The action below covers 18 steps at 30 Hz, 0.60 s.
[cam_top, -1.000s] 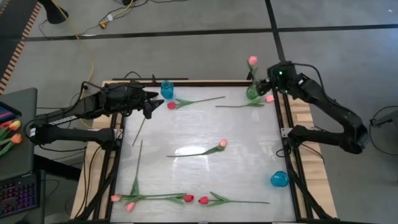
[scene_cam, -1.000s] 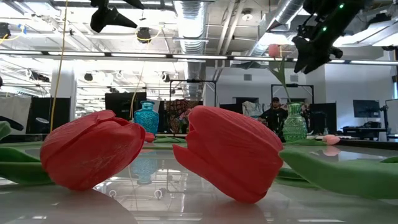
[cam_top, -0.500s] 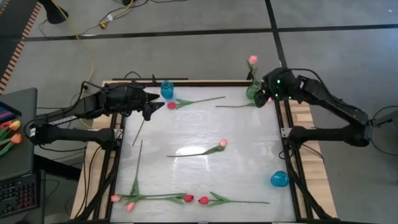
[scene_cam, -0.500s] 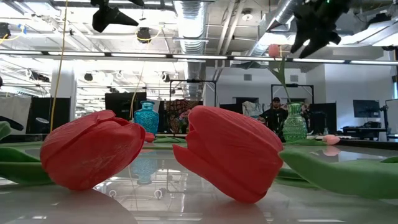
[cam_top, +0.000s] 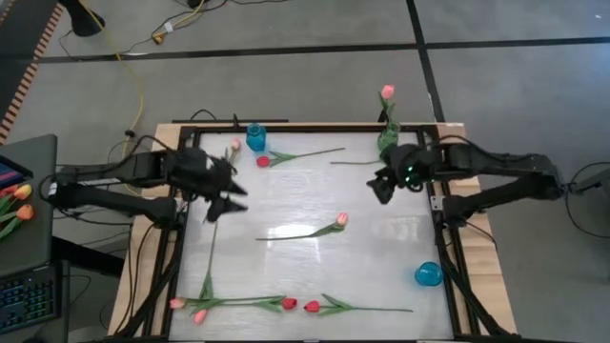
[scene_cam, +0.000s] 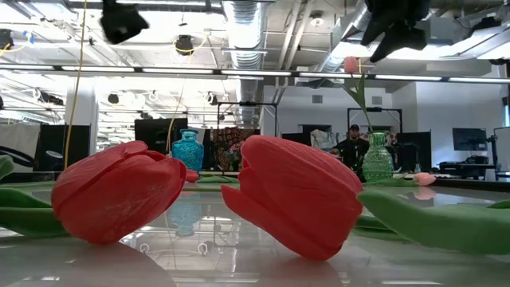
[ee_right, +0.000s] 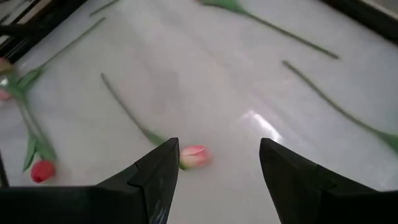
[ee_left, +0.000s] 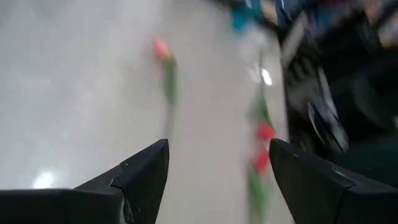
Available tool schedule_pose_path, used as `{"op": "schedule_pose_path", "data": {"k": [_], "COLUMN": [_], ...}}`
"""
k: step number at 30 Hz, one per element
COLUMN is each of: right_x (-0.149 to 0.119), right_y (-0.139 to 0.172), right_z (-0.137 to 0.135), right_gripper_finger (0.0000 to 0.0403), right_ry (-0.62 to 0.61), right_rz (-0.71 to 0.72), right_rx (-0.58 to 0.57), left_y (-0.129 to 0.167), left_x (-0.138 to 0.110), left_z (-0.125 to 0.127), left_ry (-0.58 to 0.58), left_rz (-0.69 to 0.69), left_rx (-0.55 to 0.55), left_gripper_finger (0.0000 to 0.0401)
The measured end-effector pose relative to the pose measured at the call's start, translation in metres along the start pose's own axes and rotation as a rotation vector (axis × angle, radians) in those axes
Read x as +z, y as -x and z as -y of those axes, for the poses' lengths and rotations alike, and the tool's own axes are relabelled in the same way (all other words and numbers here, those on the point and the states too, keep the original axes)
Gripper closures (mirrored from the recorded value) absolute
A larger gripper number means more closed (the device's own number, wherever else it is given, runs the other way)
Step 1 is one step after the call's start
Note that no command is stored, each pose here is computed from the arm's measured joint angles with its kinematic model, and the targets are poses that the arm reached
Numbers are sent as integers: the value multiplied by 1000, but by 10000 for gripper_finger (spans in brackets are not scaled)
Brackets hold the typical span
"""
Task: Sort flowers into vase by color
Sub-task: Put the bottom left pink flower into the green vase
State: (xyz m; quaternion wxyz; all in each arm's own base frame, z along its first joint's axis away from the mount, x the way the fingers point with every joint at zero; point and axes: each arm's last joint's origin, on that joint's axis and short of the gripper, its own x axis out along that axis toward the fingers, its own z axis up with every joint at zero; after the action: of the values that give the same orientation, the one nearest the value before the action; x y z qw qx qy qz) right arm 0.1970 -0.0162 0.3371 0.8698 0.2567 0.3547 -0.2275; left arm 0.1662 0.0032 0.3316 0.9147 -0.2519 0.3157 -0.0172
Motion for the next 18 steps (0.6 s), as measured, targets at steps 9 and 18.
{"op": "schedule_pose_path", "data": {"k": [9,18], "right_x": [-5,-9], "right_y": [-34,-67], "right_z": [-31,-42], "right_gripper_finger": [153,153], "right_ry": [143,261], "right_rz": [-49,-108], "right_rx": [37,15], "left_y": [-30,-61], "left_x": [-35,-61], "left_z": [16,28], "left_ry": [299,576], "left_rz": [-414,-671], "left_rx": [67,290], "left_gripper_finger": [136,136]}}
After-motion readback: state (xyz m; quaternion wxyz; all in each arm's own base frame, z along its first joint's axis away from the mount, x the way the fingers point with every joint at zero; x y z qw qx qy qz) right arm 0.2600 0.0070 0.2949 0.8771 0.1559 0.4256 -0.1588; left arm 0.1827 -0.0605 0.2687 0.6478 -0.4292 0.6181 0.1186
